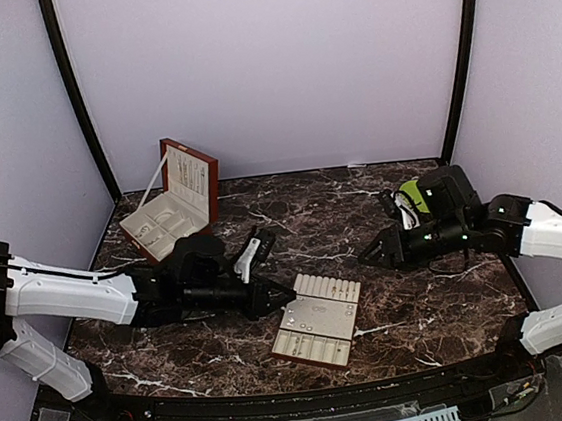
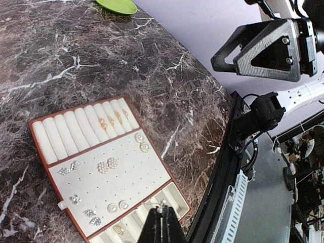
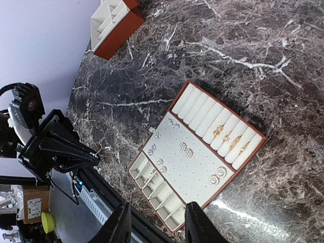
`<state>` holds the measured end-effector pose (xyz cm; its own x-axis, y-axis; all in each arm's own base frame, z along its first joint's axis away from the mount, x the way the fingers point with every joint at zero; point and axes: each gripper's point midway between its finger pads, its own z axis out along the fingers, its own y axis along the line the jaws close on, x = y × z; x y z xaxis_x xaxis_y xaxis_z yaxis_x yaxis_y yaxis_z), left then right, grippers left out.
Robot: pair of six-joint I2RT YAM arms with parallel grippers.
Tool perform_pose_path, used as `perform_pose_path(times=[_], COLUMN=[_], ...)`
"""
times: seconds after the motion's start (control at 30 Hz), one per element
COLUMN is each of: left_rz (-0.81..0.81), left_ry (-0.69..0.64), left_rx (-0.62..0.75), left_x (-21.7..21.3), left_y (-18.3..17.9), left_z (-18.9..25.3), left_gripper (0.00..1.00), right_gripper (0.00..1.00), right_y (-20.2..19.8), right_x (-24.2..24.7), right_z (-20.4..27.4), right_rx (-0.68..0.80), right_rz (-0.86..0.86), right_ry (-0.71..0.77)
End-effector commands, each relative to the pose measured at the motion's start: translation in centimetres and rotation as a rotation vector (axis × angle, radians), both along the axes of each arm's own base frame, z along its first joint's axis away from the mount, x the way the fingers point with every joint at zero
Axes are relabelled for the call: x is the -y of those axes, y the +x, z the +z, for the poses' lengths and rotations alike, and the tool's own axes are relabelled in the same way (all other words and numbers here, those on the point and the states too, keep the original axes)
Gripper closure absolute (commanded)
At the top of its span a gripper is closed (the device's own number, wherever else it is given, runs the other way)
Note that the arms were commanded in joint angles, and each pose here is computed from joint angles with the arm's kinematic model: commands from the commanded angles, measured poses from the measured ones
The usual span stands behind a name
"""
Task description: Organize the mixed jewelry
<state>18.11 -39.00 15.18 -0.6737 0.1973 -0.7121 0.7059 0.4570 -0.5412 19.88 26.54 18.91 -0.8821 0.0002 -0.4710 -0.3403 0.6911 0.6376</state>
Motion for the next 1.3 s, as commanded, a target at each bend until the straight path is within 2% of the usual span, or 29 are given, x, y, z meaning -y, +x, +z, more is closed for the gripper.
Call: perform_pose_path(times=[0.0, 0.37, 0.57, 0.87, 1.27], left_rz=[-0.006, -0.08, -0.119, -0.222, -0.303], left_ry=[-0.044, -0.012, -0.011, -0.005, -0.025], left_rx=[-0.128, -0.3, -0.334, -0.381, -0.471], left_x=[-1.1, -1.2, -1.5, -1.4, -1.5], left_y=[-0.1, 0.1, 0.6, 1.6, 2.5], left_z=[0.5, -1.8, -2.5, -2.5, -3.1], left_gripper=[1.0, 1.0, 1.0, 1.0, 1.0], right_gripper=[0.58, 0.56, 0.55, 0.48, 0.47], right_y=[1.7, 1.9, 2.3, 2.4, 2.6], right_x=[0.6, 1.2, 1.2, 1.5, 1.6], right_z=[0.9, -0.2, 0.0, -0.1, -0.5], right_rx=[0.111, 0.118, 0.133, 0.156, 0.147], right_rz=[-0.064, -0.098, -0.101, -0.11, -0.123], right_ry=[0.016, 0.005, -0.006, -0.013, -0.027])
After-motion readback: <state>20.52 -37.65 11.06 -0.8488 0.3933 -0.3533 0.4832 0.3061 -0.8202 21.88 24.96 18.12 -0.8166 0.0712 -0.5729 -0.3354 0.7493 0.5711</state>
